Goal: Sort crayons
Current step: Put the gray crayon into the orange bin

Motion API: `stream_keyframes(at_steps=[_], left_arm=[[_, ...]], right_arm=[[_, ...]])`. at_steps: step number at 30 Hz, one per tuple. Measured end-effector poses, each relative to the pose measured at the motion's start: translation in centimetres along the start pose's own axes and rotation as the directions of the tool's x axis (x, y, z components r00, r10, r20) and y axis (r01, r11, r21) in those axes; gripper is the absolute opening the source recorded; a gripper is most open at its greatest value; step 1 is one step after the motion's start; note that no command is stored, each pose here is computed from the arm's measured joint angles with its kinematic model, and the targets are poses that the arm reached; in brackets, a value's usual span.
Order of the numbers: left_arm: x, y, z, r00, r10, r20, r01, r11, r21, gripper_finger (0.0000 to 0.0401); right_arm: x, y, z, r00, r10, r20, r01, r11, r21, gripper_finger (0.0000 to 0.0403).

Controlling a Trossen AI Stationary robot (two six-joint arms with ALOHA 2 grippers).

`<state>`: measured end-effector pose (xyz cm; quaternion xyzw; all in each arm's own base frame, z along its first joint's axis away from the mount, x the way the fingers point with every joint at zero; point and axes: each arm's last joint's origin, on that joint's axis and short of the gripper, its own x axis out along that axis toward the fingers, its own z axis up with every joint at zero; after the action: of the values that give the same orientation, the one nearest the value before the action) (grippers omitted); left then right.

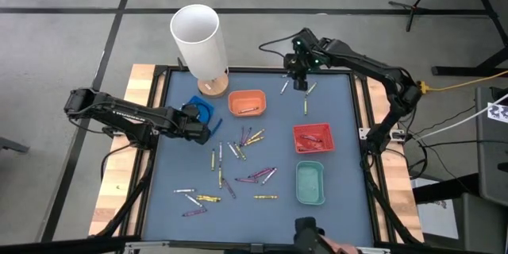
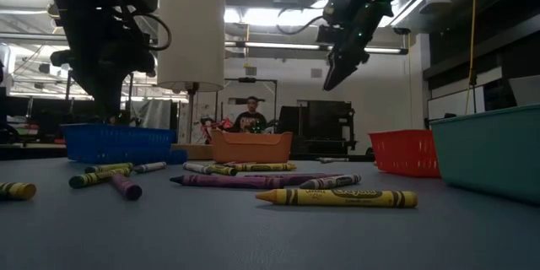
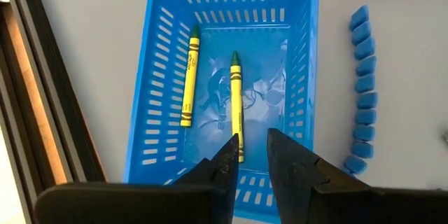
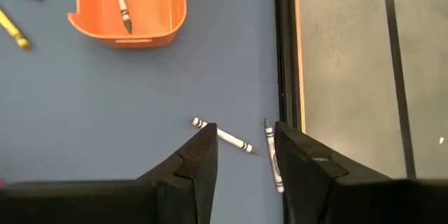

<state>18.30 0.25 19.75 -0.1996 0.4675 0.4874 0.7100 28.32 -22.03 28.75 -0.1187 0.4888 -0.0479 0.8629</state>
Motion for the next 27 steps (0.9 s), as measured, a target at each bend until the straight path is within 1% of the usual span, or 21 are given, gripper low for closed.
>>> stream_keyframes(at_steps=[9,15,20,27], left_arm=[[0.0,-0.1,0.0,1.000,-0.008,0.004,0.008,1.000,-0.014,0.0060],[0.0,-0.1,0.0,1.000,-0.008,0.004,0.008,1.000,-0.014,0.0060],[0.0,-0.1,0.0,1.000,-0.008,0.003,0.008,1.000,-0.014,0.0060],[0.0,-0.1,0.0,1.000,-0.008,0.003,0.008,1.000,-0.014,0.0060]], right_arm=[[5.3,-0.3,-1.1,0.992,0.085,-0.093,-0.095,0.990,-0.107,0.0140],[8.7,-0.2,-1.9,0.982,0.129,-0.139,-0.150,0.977,-0.151,0.0140],[10.7,-0.2,-2.5,0.975,0.151,-0.162,-0.176,0.972,-0.154,0.0140],[12.9,0.0,-3.2,0.967,0.166,-0.195,-0.203,0.961,-0.186,0.0140]])
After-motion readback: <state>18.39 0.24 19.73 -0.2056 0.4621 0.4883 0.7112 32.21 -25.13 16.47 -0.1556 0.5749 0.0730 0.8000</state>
